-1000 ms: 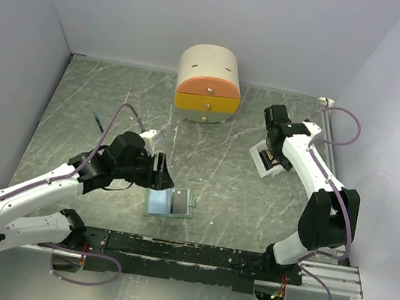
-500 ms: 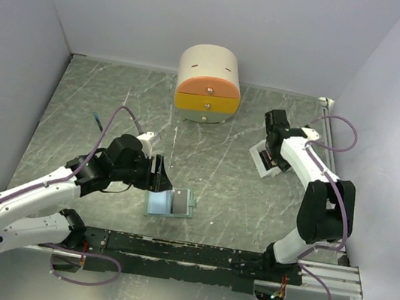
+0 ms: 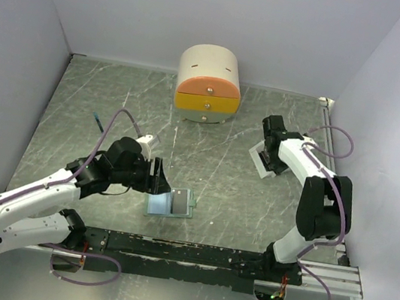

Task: Put the credit cards into the card holder
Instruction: Pick up the credit card from the storage box.

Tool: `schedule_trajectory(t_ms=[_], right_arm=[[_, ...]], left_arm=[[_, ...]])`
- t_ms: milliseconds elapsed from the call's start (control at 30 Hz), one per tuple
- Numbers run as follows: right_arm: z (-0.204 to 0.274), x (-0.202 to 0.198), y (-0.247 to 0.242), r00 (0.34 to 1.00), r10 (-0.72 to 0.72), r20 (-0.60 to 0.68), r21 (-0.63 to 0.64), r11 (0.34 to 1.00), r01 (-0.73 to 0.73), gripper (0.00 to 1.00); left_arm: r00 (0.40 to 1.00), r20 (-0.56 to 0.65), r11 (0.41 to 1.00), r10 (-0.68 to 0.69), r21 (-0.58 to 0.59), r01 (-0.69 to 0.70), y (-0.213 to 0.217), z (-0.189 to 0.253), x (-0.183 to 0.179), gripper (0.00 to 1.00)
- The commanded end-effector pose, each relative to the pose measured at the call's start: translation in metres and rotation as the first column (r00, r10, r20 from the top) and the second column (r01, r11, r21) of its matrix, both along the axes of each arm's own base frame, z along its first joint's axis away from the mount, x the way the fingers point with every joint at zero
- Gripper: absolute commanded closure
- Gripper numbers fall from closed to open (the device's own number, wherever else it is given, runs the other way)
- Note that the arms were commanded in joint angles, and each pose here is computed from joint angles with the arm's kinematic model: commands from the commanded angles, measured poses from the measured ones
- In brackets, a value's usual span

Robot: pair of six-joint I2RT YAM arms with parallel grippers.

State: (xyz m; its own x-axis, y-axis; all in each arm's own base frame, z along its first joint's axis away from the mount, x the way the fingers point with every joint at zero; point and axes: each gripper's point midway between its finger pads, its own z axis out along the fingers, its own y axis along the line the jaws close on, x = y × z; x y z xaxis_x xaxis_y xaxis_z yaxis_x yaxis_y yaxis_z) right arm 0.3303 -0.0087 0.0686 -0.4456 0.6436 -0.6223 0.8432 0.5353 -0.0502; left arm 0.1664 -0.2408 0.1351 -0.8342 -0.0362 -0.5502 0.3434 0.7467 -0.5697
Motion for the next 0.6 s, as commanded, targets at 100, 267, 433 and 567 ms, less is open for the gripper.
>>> schedule_trajectory(t_ms=[100,267,433,567], right_arm=[[0.004,-0.022,0.004,1.0,-0.023,0.005,0.064,0.998,0.023,0.83],[0.006,-0.033,0.019,0.999,-0.03,0.023,0.134,0.991,0.027,0.83],[-0.003,-0.047,0.044,0.999,-0.028,0.016,0.225,0.974,0.024,0.8],[-0.004,-0.05,0.06,1.0,0.014,0.009,0.273,0.962,-0.015,0.75]], left_arm=[[1.0,0.006,0.999,-0.019,-0.034,0.02,-0.009,0.0,0.001,0.28],[1.0,0.002,0.999,-0.026,-0.042,0.026,-0.011,-0.003,0.0,0.28],[1.0,-0.002,0.999,-0.03,-0.04,0.03,-0.014,-0.005,0.003,0.28],[0.999,-0.002,0.998,-0.033,-0.054,0.033,-0.018,-0.004,0.005,0.28]])
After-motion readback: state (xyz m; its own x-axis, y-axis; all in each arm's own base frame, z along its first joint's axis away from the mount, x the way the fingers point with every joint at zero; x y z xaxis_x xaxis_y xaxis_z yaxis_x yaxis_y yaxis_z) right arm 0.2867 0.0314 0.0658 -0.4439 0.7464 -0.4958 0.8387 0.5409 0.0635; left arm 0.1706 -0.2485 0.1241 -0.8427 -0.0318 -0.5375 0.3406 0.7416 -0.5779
